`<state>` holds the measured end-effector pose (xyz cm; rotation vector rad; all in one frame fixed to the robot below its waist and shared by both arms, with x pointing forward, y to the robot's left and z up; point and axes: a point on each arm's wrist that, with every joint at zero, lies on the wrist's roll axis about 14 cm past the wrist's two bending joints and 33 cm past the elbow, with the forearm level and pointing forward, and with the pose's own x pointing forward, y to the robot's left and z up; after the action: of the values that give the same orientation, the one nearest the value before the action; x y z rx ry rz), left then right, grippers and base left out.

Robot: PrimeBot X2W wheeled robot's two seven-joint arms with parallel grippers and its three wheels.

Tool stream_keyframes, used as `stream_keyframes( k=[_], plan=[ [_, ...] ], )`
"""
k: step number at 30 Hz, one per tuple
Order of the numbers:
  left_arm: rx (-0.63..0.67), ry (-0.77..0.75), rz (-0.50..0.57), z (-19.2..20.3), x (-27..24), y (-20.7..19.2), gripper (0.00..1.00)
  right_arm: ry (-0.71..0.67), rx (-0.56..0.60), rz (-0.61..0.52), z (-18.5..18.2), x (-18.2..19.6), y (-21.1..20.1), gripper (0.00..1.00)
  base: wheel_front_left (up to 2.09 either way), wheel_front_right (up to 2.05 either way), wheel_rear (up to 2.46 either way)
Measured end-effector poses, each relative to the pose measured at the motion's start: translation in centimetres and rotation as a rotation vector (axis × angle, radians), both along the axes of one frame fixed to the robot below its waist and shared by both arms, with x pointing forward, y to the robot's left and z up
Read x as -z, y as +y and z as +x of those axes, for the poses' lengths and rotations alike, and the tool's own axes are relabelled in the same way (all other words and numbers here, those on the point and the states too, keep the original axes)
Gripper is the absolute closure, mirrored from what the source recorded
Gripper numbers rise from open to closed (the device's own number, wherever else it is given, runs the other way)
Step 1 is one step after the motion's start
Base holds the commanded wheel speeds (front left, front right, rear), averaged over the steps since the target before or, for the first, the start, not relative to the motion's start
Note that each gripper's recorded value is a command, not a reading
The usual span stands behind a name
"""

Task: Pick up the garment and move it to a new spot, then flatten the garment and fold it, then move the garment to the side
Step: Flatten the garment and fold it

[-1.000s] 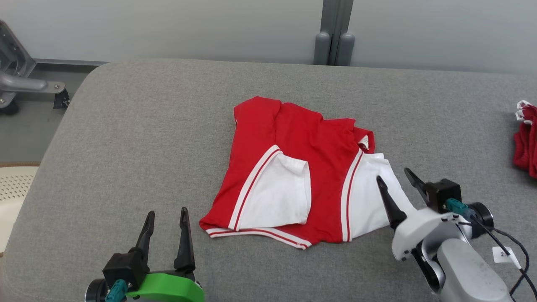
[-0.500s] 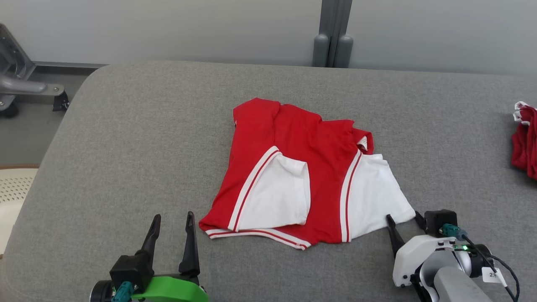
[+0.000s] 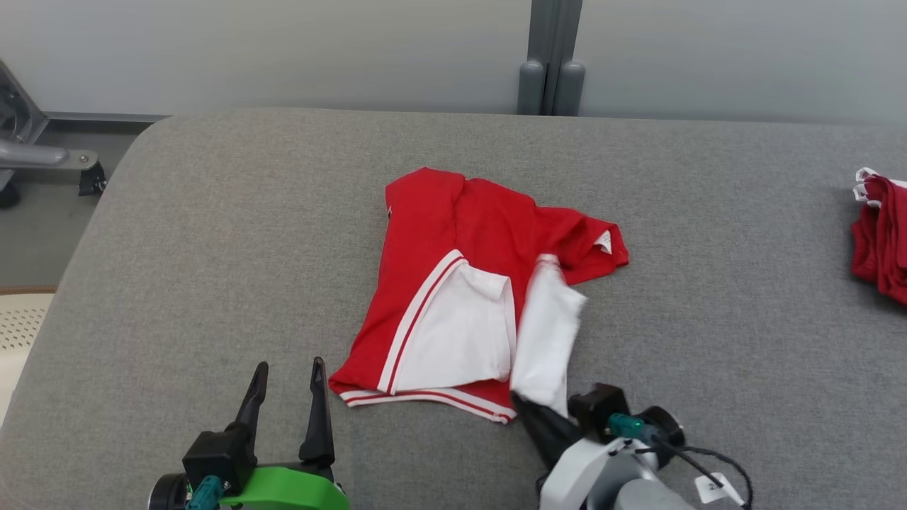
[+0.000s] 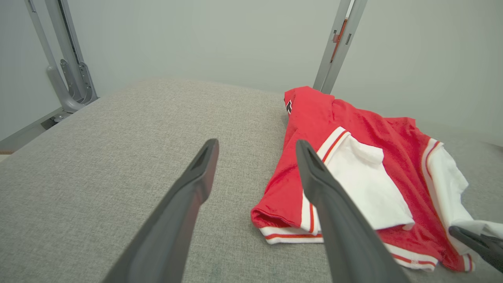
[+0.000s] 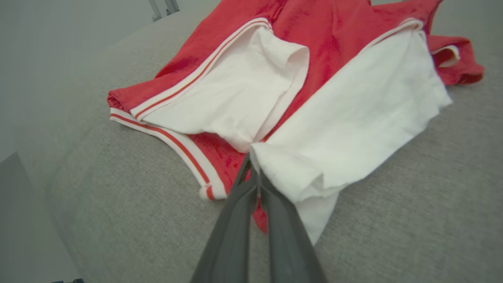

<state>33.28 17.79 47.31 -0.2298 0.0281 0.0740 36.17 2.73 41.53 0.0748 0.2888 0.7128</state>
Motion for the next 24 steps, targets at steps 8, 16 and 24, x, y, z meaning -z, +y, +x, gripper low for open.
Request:
stream_keyframes(
  k=[8, 16, 24],
  plan=[
    [-0.018, -0.001, 0.004, 0.0, -0.1, 0.5, 0.0, 0.023, -0.248, 0.084, -5.2, -1.9, 6.6, 0.92, 0.0, 0.0, 0.0],
    [-0.027, -0.004, 0.004, 0.0, -0.2, 0.8, 0.0, 0.013, -0.185, 0.082, -3.4, -1.7, 5.3, 0.0, 0.0, 0.0, 0.0],
    [-0.018, -0.013, 0.001, 0.3, -0.5, 0.5, 0.0, -0.096, -0.004, 0.1, 1.8, -4.3, 1.0, 0.0, 0.0, 0.0, 0.0]
  ],
)
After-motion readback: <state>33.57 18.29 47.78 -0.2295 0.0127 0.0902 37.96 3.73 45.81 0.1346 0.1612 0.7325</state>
